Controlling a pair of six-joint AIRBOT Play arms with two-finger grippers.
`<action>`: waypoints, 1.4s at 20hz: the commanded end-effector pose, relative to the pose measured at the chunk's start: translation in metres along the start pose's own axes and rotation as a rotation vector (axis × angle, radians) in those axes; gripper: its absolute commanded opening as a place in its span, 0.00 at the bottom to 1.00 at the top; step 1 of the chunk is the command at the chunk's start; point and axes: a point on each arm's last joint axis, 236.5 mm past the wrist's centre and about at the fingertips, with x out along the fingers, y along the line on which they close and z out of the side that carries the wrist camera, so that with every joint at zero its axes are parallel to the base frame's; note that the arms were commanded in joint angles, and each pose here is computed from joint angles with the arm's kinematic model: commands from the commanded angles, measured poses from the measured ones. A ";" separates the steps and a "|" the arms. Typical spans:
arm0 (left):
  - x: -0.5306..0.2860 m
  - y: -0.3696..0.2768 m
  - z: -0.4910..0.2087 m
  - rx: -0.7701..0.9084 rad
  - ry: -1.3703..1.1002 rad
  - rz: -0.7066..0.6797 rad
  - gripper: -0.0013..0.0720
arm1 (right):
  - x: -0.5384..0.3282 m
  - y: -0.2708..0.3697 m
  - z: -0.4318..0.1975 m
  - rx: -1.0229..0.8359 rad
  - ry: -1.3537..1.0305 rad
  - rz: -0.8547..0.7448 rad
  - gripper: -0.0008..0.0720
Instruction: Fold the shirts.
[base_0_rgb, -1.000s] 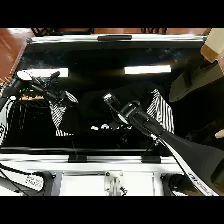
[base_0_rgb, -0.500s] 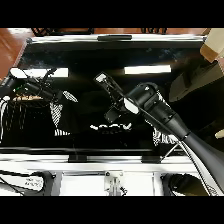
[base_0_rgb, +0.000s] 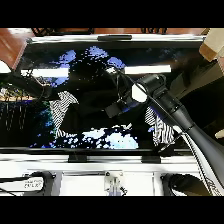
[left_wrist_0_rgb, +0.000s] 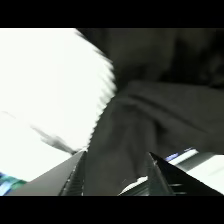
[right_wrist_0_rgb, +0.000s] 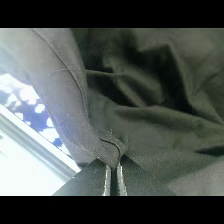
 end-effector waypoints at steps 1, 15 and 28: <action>-0.023 -0.021 -0.011 0.074 -0.016 0.086 0.76 | 0.000 0.000 0.001 0.051 -0.001 0.020 0.12; 0.082 -0.115 -0.057 0.186 -0.091 0.138 0.98 | -0.001 -0.005 0.016 0.033 -0.063 0.012 0.12; 0.071 -0.106 -0.016 0.173 -0.267 0.201 0.09 | -0.001 -0.005 -0.002 0.018 0.015 0.010 0.12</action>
